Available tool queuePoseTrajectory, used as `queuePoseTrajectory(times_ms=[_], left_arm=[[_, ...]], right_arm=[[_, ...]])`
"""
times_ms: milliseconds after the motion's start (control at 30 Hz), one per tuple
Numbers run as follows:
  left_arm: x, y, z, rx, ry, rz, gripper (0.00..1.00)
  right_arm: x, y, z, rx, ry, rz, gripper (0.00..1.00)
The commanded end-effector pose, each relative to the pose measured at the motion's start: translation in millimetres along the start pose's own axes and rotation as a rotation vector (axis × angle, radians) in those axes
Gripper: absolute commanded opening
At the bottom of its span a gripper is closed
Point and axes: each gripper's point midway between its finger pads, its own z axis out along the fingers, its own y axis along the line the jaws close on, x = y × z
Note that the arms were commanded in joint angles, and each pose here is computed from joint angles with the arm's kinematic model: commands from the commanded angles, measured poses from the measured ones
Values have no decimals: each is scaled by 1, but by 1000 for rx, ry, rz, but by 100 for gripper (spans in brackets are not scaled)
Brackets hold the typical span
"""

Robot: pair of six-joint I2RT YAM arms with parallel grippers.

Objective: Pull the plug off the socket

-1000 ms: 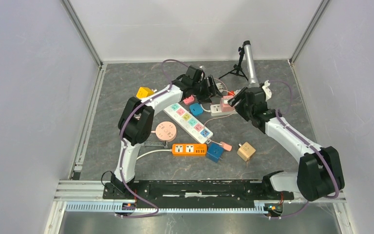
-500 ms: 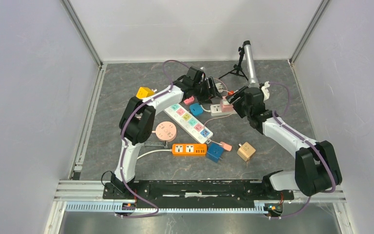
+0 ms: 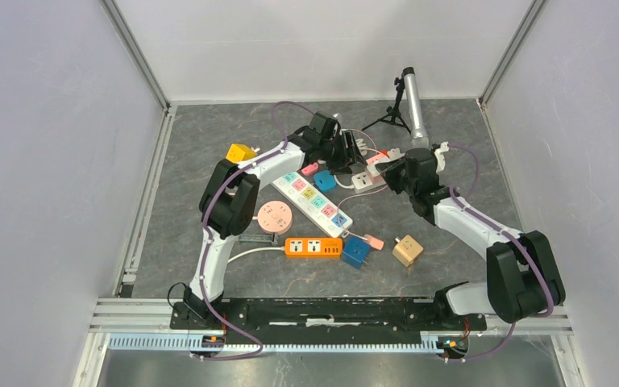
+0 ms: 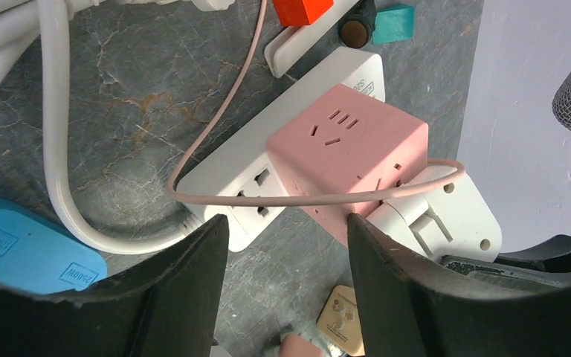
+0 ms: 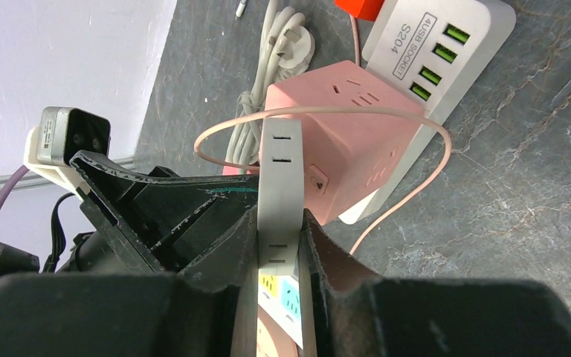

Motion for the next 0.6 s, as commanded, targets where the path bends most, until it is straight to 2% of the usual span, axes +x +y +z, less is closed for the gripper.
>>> queuePoseTrajectory(times_ms=[0, 233, 400, 567], left_arm=[[-4, -16, -4, 38, -6, 57, 66], [-22, -26, -16, 28, -89, 81, 66], [-33, -34, -22, 36, -135, 109, 68], [-33, -45, -21, 82, -126, 138, 69]], right_arm=[[2, -8, -4, 26, 8, -15, 10], [5, -21, -3, 66, 30, -3, 1], [6, -28, -4, 77, 36, 0, 0], [12, -28, -6, 59, 70, 7, 0]])
